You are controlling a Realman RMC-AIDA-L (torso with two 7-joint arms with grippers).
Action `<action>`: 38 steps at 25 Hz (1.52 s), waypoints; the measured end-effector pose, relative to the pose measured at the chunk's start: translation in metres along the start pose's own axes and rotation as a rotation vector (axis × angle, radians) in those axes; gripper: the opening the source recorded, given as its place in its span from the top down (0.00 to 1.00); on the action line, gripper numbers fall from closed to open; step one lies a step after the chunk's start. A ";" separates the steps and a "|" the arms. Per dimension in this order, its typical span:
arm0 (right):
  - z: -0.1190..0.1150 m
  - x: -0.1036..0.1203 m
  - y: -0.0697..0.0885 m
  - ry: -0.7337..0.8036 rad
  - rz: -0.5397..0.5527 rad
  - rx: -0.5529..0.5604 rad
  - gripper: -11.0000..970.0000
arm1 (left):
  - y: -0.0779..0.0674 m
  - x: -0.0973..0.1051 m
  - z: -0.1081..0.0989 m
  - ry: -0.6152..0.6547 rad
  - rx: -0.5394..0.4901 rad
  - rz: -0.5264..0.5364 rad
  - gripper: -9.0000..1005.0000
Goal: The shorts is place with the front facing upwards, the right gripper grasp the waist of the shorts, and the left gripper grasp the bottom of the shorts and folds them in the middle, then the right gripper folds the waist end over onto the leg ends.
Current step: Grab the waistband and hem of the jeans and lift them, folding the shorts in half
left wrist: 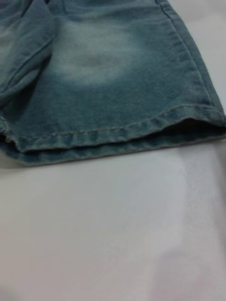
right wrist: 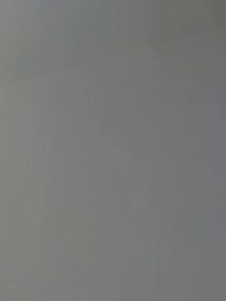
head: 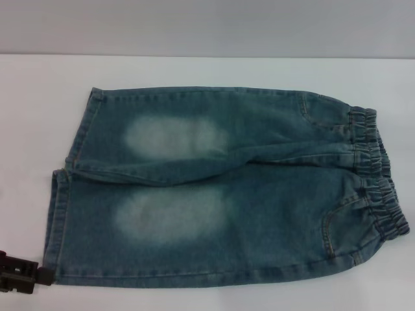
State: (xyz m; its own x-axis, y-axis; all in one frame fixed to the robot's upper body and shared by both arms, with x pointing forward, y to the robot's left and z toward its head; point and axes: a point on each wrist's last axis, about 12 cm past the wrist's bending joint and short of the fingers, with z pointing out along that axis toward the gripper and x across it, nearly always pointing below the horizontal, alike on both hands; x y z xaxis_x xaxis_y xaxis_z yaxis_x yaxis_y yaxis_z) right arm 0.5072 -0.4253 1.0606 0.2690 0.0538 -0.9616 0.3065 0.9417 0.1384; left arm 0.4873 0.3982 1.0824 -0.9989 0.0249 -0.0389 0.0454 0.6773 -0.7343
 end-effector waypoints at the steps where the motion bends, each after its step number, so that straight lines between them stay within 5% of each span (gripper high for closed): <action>1: 0.000 0.000 0.000 0.000 0.000 0.000 0.43 | 0.000 0.000 0.000 0.004 -0.004 0.001 0.31; 38: 0.000 -0.002 -0.002 -0.005 -0.010 -0.024 0.43 | -0.001 -0.005 0.005 0.001 -0.024 -0.011 0.31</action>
State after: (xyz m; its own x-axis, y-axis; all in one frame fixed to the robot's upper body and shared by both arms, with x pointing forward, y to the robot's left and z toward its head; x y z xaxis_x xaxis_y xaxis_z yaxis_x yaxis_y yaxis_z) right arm 0.5063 -0.4274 1.0624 0.2704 0.0429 -0.9618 0.2874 0.9498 0.1232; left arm 0.4926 0.3939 1.0804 -0.9994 0.0181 -0.0304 0.0344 0.6953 -0.7179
